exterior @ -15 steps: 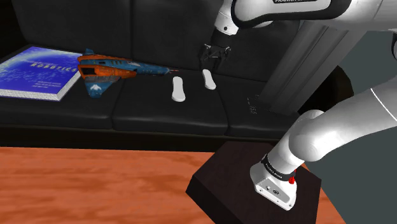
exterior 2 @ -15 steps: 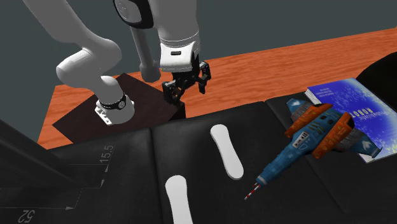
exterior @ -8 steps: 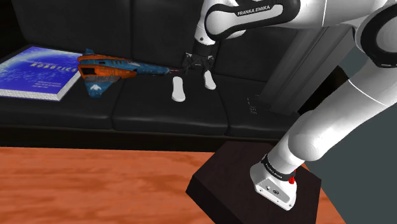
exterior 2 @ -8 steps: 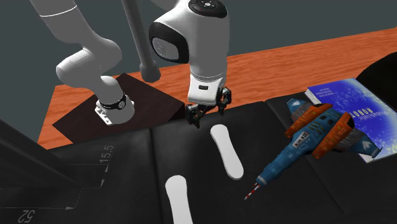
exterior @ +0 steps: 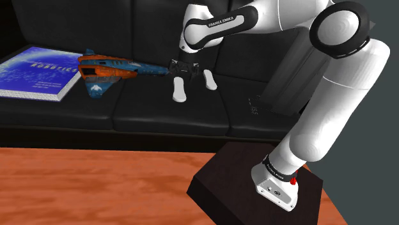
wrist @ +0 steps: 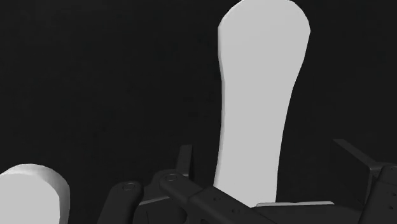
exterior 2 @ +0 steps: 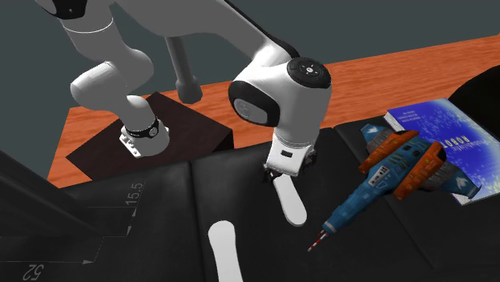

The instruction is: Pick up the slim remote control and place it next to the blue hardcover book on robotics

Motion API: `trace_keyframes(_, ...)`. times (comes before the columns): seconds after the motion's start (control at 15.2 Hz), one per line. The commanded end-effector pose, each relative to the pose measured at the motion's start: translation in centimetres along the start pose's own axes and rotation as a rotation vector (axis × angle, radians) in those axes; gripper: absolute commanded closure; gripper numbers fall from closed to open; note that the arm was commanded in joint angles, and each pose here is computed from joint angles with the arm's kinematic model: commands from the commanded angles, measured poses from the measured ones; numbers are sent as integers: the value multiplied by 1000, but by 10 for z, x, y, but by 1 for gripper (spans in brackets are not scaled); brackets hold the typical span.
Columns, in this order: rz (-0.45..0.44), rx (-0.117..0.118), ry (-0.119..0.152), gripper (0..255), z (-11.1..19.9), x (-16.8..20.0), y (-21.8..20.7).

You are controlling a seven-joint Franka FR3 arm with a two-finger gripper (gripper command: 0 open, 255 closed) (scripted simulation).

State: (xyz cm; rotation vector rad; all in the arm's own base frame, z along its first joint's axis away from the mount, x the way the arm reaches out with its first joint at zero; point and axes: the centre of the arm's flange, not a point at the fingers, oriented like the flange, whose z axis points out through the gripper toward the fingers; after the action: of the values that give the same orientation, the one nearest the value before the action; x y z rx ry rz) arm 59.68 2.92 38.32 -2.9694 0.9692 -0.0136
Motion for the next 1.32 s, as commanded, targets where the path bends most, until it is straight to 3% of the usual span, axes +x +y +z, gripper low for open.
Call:
trace_keyframes(0.0, 21, -2, -5, 0, 15, 9, -4)
trace_keyframes(0.46, 21, -2, -5, 0, 50, 8, -4)
trace_keyframes(0.92, 21, -3, -5, 0, 50, 8, -4)
trace_keyframes(0.99, 21, -3, -5, 255, 50, 8, -4)
trace_keyframes(1.25, 21, -3, -5, 255, 50, 8, -4)
